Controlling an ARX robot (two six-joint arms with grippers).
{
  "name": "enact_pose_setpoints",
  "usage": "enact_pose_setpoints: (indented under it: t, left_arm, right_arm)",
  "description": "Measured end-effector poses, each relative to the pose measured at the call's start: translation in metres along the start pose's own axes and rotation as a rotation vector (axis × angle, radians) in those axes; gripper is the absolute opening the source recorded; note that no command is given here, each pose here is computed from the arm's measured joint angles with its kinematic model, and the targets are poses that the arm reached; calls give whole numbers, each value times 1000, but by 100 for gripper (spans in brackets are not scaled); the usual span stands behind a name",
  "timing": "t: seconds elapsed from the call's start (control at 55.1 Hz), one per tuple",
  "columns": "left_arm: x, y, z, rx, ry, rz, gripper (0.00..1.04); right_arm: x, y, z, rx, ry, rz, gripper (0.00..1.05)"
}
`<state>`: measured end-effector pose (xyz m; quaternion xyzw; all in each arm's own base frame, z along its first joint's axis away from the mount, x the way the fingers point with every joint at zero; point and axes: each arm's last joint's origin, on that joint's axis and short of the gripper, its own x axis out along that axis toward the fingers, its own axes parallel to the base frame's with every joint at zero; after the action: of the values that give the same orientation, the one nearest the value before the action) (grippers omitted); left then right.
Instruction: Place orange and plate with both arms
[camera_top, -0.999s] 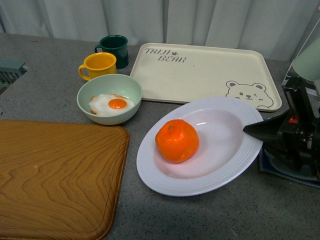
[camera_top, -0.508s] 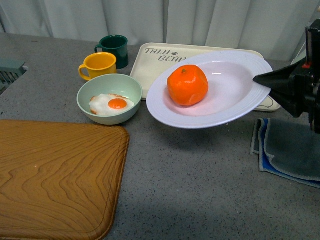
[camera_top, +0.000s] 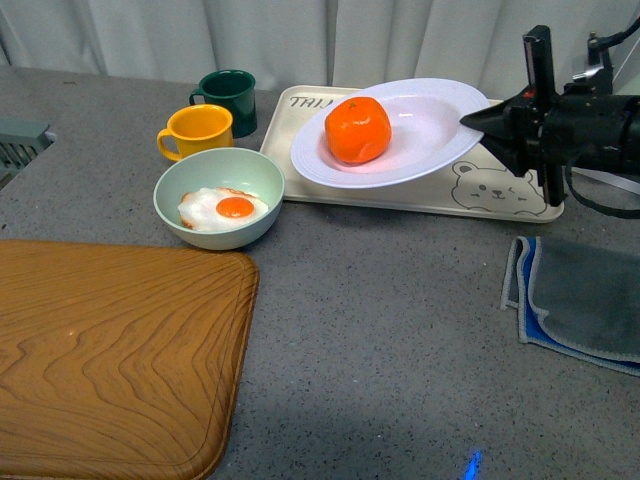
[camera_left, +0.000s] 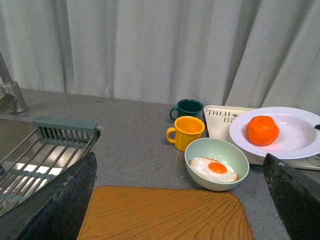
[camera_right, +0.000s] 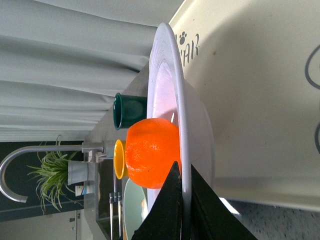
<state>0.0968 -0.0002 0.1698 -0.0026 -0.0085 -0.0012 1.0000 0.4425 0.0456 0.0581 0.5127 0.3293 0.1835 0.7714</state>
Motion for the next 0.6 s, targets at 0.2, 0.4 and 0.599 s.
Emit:
enact_pose_setpoints:
  t: [0.2,0.4,0.599]
  left_arm:
    - [0,0,0,0,0,0,98]
    - [0,0,0,0,0,0,98]
    - [0,0,0,0,0,0,98]
  right_arm:
    - [29,-6,11,14,3,-3,1]
    - [39,-9,14,23,6,-21,1]
    - [39,-13,13,-14,5,-61,6]
